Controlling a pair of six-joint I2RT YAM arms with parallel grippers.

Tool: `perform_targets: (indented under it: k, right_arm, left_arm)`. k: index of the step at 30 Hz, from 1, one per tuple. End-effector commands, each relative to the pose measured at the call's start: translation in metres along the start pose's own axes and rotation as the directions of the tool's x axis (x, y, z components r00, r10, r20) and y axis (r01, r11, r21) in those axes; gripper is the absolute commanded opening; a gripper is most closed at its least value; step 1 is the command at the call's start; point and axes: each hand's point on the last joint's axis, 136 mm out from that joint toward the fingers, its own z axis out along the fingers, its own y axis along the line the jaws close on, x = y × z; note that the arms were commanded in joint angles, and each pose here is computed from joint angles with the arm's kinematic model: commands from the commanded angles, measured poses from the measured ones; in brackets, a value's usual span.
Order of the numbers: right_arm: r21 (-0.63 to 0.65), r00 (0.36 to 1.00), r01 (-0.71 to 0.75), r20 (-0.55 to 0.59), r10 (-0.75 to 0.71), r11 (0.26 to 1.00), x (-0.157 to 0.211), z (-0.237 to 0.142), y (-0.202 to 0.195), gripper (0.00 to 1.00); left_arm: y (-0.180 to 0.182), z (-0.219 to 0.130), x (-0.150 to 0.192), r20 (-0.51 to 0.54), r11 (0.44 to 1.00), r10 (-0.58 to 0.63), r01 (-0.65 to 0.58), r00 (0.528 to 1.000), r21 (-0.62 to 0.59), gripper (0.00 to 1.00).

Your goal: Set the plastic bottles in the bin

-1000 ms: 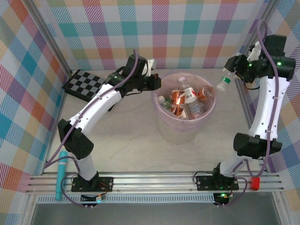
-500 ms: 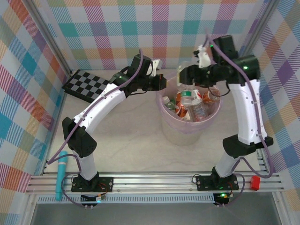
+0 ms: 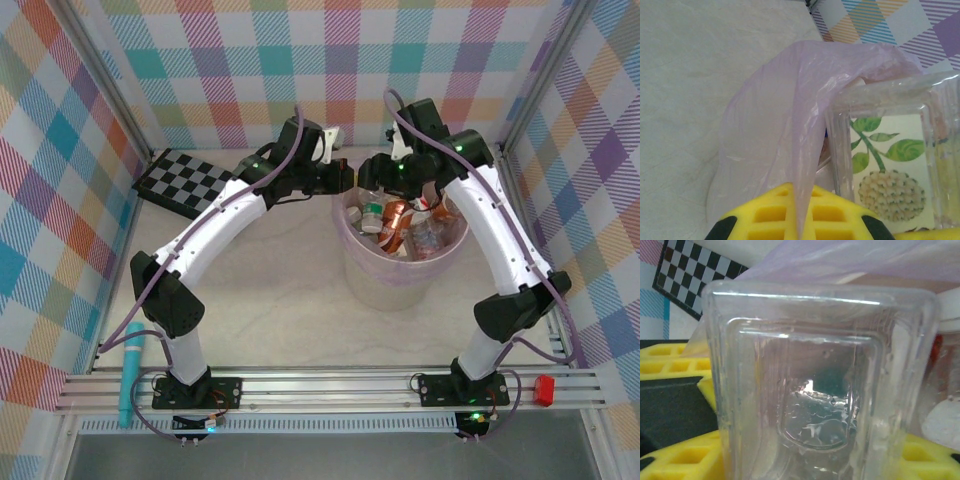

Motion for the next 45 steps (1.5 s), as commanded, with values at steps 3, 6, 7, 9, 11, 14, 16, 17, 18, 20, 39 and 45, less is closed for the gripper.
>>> perform_targets:
  k: [3, 6, 7, 9, 11, 14, 16, 17, 18, 20, 39, 45]
  right_arm:
    - [-0.007, 0.995, 0.005, 0.098, -0.005, 1.0, -0.008, -0.035, 0.005, 0.79]
    - [-0.011, 0.995, 0.037, 0.097, -0.036, 0.999, -0.006, -0.047, 0.008, 0.89]
    - [-0.007, 0.994, 0.049, 0.098, -0.048, 0.999, -0.005, -0.05, 0.008, 0.9]
    - [0.013, 0.992, 0.066, 0.105, -0.067, 0.998, -0.006, -0.057, 0.006, 0.88]
    - [0.035, 0.988, 0.091, 0.119, -0.094, 0.995, -0.009, -0.063, 0.005, 0.78]
    - [0.063, 0.982, 0.118, 0.143, -0.126, 0.991, -0.02, -0.064, 0.004, 0.64]
    - [0.088, 0.981, 0.127, 0.134, -0.138, 0.988, -0.024, -0.056, 0.002, 0.58]
    - [0.1, 0.983, 0.127, 0.123, -0.139, 0.987, -0.025, -0.05, 0.0, 0.56]
    - [0.106, 0.985, 0.127, 0.106, -0.139, 0.986, -0.025, -0.043, -0.002, 0.54]
    - [0.106, 0.989, 0.122, 0.067, -0.129, 0.987, -0.021, -0.026, -0.004, 0.51]
    - [0.049, 0.969, 0.091, 0.226, -0.099, 0.995, -0.049, -0.084, -0.009, 0.63]
    - [0.09, 0.957, 0.037, 0.284, -0.061, 0.995, -0.056, -0.086, -0.058, 0.77]
  left_arm:
    - [-0.013, -0.019, 0.001, 0.013, 1.0, -0.012, 0.012, 1.0, 0.014, 0.0]
    - [-0.012, -0.02, 0.0, 0.016, 1.0, -0.009, 0.009, 1.0, 0.006, 0.0]
    - [-0.012, -0.019, -0.001, 0.016, 1.0, -0.007, 0.007, 1.0, 0.007, 0.0]
    - [-0.013, -0.02, -0.001, 0.016, 1.0, -0.006, 0.006, 1.0, 0.007, 0.0]
    - [-0.013, -0.02, -0.002, 0.016, 1.0, -0.003, 0.003, 1.0, 0.009, 0.0]
    - [-0.014, -0.02, -0.002, 0.015, 1.0, -0.003, 0.003, 1.0, 0.009, 0.0]
    - [-0.015, -0.02, -0.002, 0.015, 1.0, -0.003, 0.003, 1.0, 0.013, 0.0]
    - [-0.015, -0.021, -0.002, 0.015, 1.0, -0.002, 0.002, 1.0, 0.012, 0.0]
    - [-0.015, -0.021, -0.002, 0.014, 1.0, -0.004, 0.003, 1.0, 0.011, 0.0]
    - [-0.014, -0.021, -0.002, 0.012, 1.0, -0.002, 0.002, 1.0, 0.004, 0.0]
    - [0.003, -0.056, -0.011, 0.026, 0.997, 0.012, -0.01, 1.0, -0.076, 0.0]
    - [0.035, -0.089, -0.01, 0.042, 0.987, -0.013, 0.02, 0.999, -0.162, 0.0]
